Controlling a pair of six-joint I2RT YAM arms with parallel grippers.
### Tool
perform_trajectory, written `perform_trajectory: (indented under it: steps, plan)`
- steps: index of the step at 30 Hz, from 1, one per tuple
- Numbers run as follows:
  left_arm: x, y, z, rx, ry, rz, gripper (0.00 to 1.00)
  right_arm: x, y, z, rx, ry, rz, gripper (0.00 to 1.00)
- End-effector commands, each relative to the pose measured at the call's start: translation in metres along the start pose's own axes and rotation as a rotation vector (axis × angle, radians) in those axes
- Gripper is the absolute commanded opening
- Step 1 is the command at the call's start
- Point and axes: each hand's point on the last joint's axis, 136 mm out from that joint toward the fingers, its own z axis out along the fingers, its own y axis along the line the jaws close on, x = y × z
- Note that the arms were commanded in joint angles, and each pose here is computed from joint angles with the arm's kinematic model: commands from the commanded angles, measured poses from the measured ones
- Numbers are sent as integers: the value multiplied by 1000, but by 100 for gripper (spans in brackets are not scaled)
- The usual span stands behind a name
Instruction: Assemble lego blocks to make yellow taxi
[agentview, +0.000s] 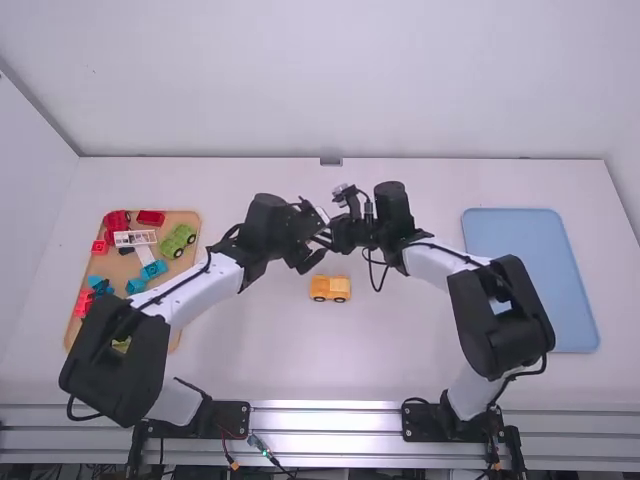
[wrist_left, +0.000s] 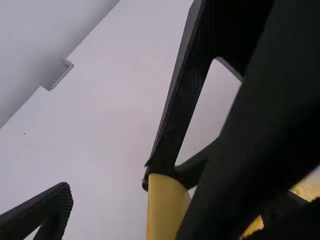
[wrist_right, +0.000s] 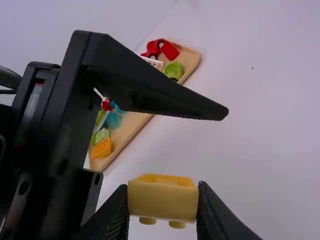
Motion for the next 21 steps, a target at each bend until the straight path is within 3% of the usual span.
perform_trajectory:
  steps: [1, 13, 17, 21]
  plan:
    - [1, -5, -2, 20, 5, -50, 99, -6, -4, -4, -4, -10, -51, 29]
    - [-27, -11, -64, 381, -252, -166, 99, -12, -5, -29, -70, 28, -197, 27]
    - [-26, -9, -78, 506, -360, -170, 99, -15, 8, -31, -121, 66, -268, 27]
    - [-21, -8, -80, 570, -397, -208, 99, -16, 19, -31, -139, 119, -341, 27]
